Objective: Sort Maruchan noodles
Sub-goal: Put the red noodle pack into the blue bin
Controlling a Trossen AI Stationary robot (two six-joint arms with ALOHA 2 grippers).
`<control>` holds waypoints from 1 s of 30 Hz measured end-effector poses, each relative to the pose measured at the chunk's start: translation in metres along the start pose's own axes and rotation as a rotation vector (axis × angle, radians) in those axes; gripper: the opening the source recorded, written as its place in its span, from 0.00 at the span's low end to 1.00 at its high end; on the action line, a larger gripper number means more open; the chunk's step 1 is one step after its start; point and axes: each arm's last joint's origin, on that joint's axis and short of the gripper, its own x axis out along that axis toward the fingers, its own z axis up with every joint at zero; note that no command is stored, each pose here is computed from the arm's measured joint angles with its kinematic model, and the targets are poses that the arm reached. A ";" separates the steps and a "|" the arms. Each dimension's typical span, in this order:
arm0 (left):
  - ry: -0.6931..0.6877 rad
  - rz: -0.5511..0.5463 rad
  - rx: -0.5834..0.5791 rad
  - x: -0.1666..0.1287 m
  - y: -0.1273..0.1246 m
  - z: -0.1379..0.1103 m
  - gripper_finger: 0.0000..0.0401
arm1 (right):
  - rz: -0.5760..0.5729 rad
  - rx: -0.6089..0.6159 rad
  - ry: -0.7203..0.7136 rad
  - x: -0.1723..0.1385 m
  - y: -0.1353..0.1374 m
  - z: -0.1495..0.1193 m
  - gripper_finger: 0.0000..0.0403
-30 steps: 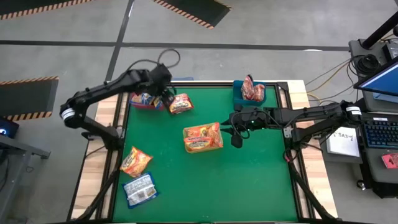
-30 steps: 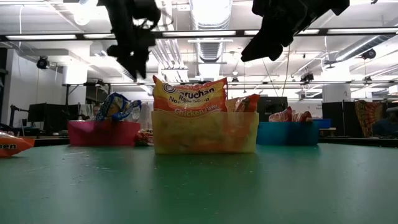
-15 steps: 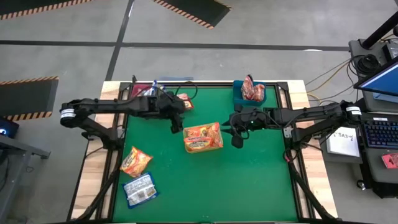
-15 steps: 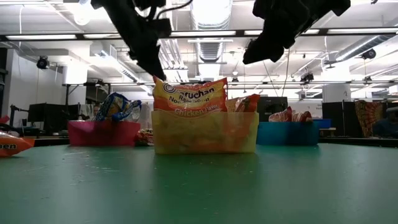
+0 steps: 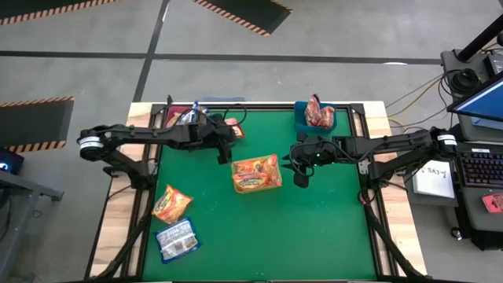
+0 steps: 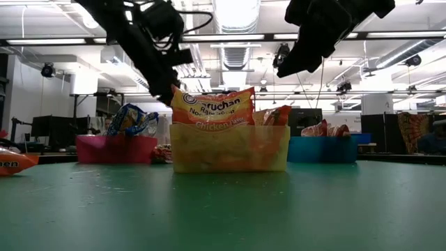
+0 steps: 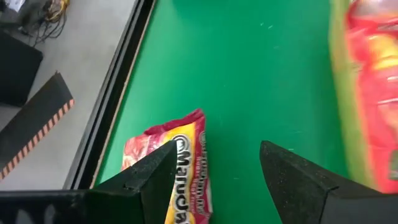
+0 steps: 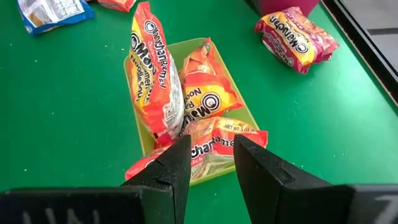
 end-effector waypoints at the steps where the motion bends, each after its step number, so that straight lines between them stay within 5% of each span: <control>1: 0.006 0.005 -0.001 0.003 0.002 -0.001 0.53 | 0.000 0.000 -0.004 0.000 0.000 0.000 0.27; 9: 0.062 0.025 0.009 0.020 0.012 -0.009 0.49 | -0.027 0.086 -0.118 0.000 -0.011 0.012 0.27; 18: 0.073 0.066 0.023 0.033 0.026 -0.022 0.44 | -0.177 0.256 -0.185 -0.007 -0.069 0.017 0.27; 30: 0.117 0.097 -0.042 0.075 0.048 -0.045 0.35 | -0.159 0.253 -0.260 0.006 -0.125 0.036 0.27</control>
